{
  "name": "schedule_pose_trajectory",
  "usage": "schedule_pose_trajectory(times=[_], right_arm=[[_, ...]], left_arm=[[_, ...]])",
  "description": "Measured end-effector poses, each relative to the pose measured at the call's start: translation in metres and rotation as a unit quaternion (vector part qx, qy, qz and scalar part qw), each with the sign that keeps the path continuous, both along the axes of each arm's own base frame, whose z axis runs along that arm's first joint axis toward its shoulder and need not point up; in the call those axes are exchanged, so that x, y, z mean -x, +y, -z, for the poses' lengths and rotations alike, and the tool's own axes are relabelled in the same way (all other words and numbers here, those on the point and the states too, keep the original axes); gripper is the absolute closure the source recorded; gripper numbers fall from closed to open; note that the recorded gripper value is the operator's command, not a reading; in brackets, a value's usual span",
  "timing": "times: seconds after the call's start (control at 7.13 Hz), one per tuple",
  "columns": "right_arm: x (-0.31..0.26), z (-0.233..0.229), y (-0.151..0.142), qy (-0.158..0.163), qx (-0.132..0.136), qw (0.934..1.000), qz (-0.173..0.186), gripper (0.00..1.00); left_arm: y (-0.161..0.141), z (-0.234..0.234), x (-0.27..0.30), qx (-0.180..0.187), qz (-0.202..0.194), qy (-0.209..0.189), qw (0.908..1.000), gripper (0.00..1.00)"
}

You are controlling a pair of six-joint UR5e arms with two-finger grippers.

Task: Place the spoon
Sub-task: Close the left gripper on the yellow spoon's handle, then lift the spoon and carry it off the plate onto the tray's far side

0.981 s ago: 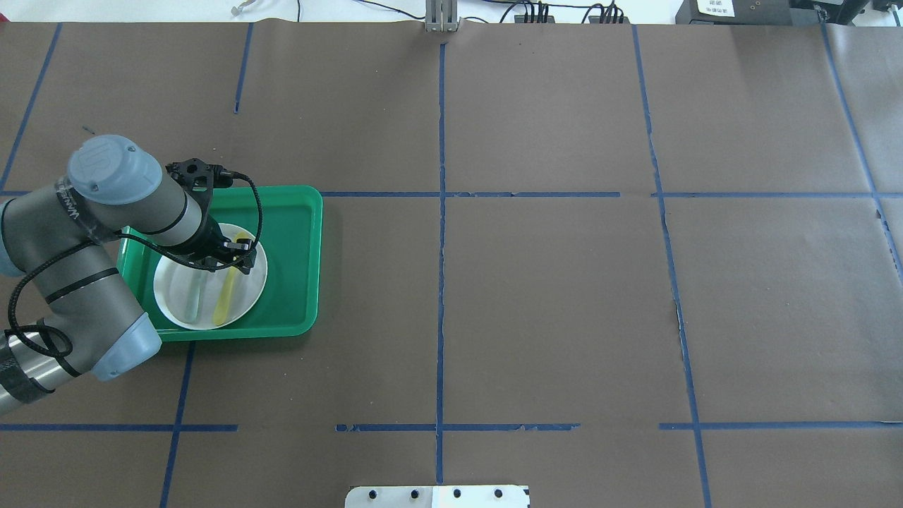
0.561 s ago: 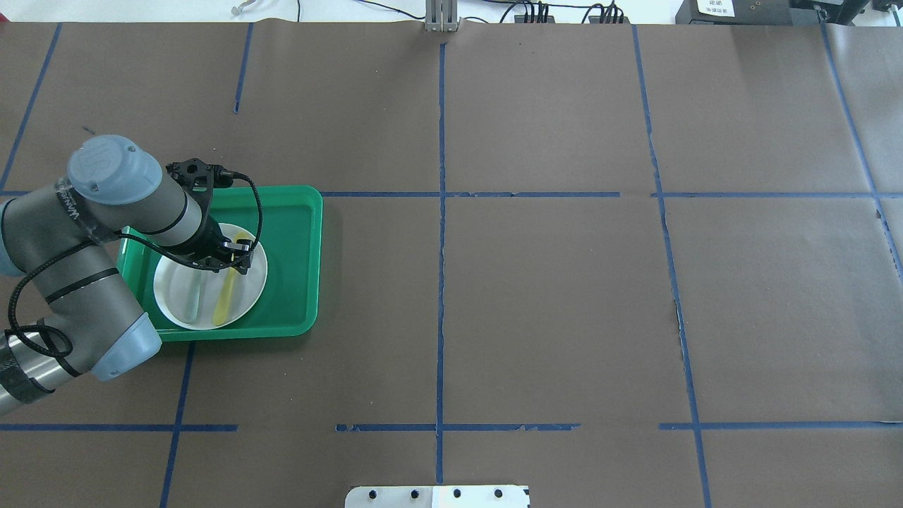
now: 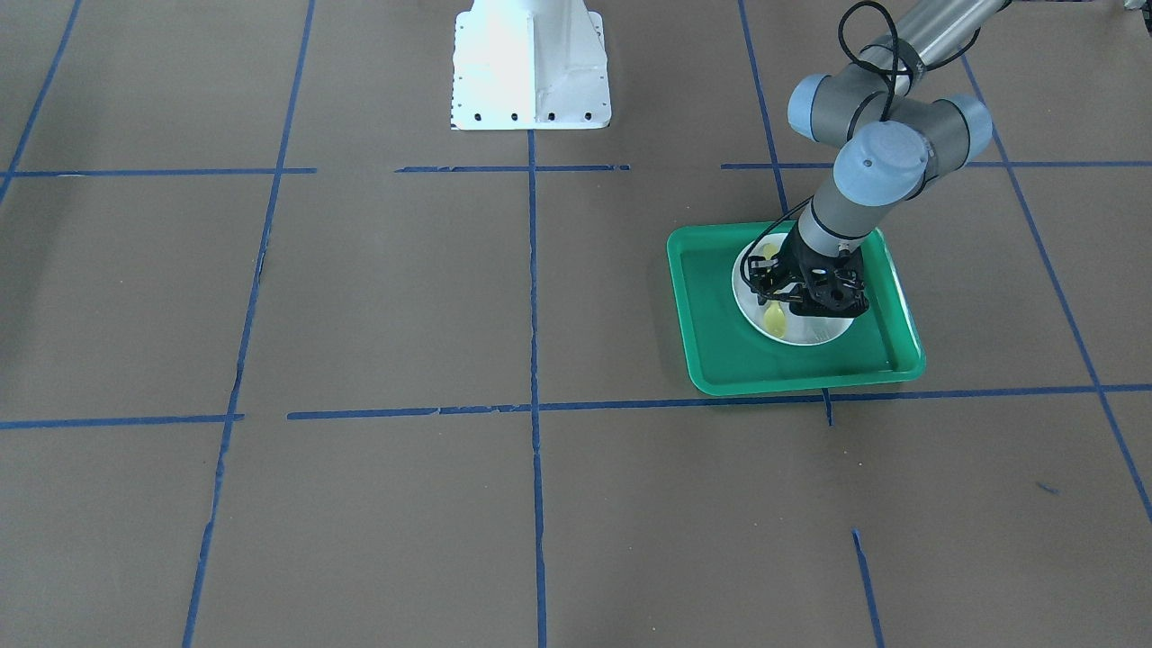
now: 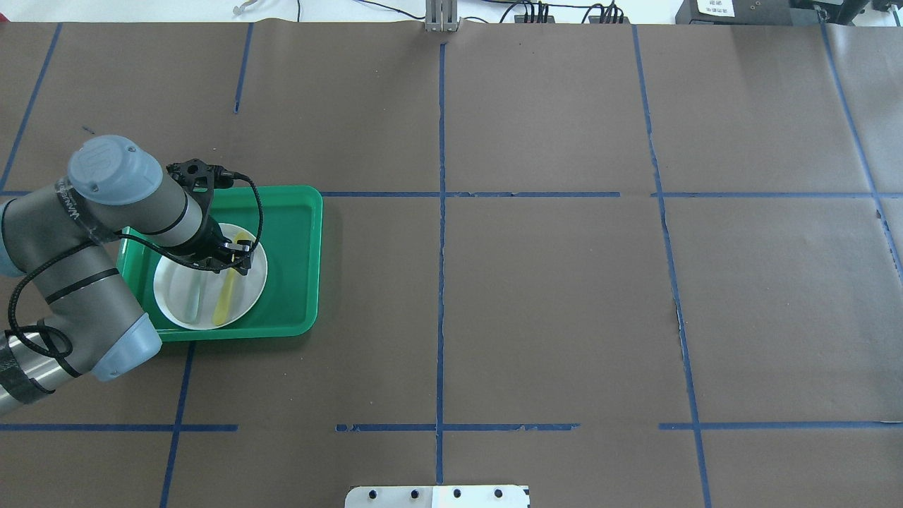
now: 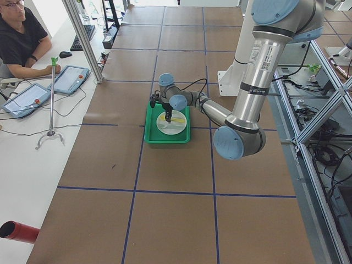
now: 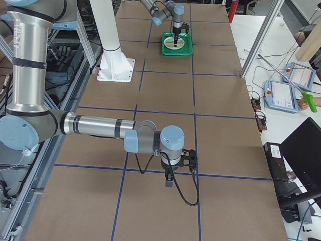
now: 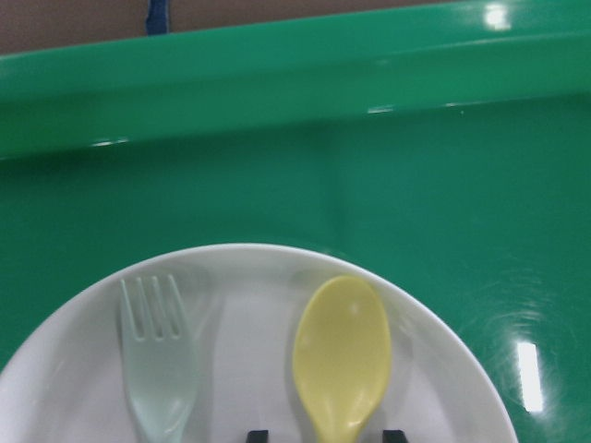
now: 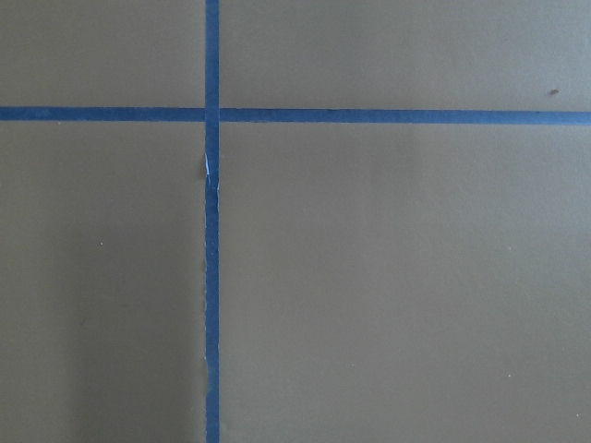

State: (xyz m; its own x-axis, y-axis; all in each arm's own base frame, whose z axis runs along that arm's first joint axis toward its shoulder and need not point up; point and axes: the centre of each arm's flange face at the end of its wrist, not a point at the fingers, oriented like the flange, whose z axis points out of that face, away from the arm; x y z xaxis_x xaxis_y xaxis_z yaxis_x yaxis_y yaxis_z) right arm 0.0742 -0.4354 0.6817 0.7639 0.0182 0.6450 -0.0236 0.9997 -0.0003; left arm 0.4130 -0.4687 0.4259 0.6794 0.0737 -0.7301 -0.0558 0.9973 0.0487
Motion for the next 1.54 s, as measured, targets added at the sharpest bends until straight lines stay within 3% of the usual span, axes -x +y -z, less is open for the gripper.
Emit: schedule_pose_trajectory(times=[0.28,0.84,0.98,1.54], right_arm=[[0.0,0.0,0.0,0.0,0.0,1.0,0.0,0.0],[0.0,0.0,0.0,0.0,0.0,1.0,0.0,0.0],[0.0,0.0,0.0,0.0,0.0,1.0,0.0,0.0],[0.0,0.0,0.0,0.0,0.0,1.0,0.0,0.0]], left_arm=[[0.003,0.001,-0.001,0.01,-0.011,0.008,0.9999,0.74],[0.005,0.0,0.0,0.011,-0.015,0.01,0.9998,0.89],[0.005,0.003,0.002,0.009,-0.015,0.012,0.9998,0.99],[0.014,0.055,0.058,-0.001,-0.003,0.006,1.0,1.0]])
